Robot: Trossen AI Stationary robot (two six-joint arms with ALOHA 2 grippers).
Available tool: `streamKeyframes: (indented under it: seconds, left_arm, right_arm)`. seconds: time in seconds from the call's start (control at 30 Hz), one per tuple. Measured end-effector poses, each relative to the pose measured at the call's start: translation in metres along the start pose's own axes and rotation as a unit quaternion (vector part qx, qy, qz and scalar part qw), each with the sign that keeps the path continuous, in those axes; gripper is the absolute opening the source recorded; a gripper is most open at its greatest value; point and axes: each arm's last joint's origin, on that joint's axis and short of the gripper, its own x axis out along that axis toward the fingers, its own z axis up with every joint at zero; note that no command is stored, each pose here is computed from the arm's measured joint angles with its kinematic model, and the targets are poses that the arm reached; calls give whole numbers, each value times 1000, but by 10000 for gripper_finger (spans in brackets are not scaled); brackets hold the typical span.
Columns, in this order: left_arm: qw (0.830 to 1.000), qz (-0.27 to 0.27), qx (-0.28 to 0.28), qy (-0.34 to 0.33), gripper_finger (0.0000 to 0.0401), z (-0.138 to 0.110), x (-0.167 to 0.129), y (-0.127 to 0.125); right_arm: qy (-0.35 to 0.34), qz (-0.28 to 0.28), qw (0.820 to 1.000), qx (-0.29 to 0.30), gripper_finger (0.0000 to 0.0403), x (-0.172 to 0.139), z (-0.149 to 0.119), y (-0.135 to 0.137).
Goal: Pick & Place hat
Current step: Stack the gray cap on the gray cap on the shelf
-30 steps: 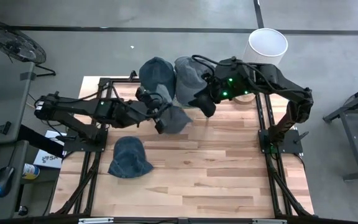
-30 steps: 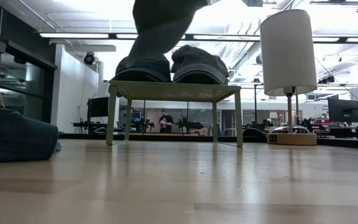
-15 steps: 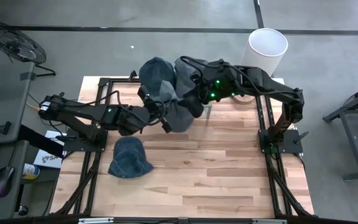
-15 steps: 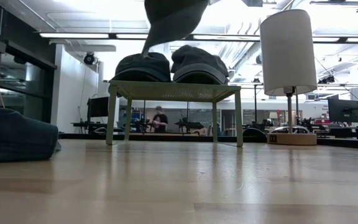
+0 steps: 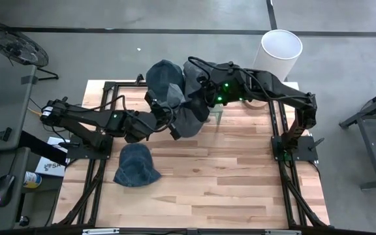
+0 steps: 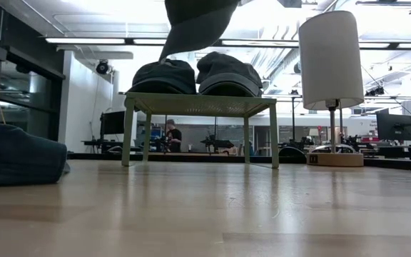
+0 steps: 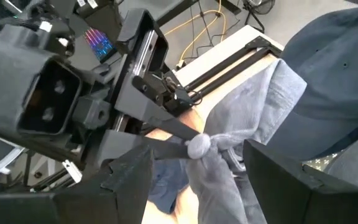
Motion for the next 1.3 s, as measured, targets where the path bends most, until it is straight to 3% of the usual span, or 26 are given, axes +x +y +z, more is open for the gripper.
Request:
streamKeyframes:
  seconds: [0.37, 0.73, 0.9, 1.13, 1.3]
  left_arm:
    - [1000, 2, 1, 1, 1, 0, 0, 0]
    - [1000, 5, 0, 0, 1, 0, 0, 1]
    - [1000, 5, 0, 0, 1, 0, 0, 1]
    - [1000, 5, -1, 0, 1, 0, 0, 1]
    - [1000, 5, -2, -1, 1, 1, 0, 1]
  right_arm:
    - [14, -1, 1000, -6, 227, 14, -3, -1]
    - [18, 6, 1000, -13, 124, 14, -2, -2]
    - [16, 4, 1000, -21, 98, 14, -2, -2]
    - [10, 7, 999, -30, 96, 14, -1, -1]
    - [6, 14, 999, -34, 125, 17, 0, 0]
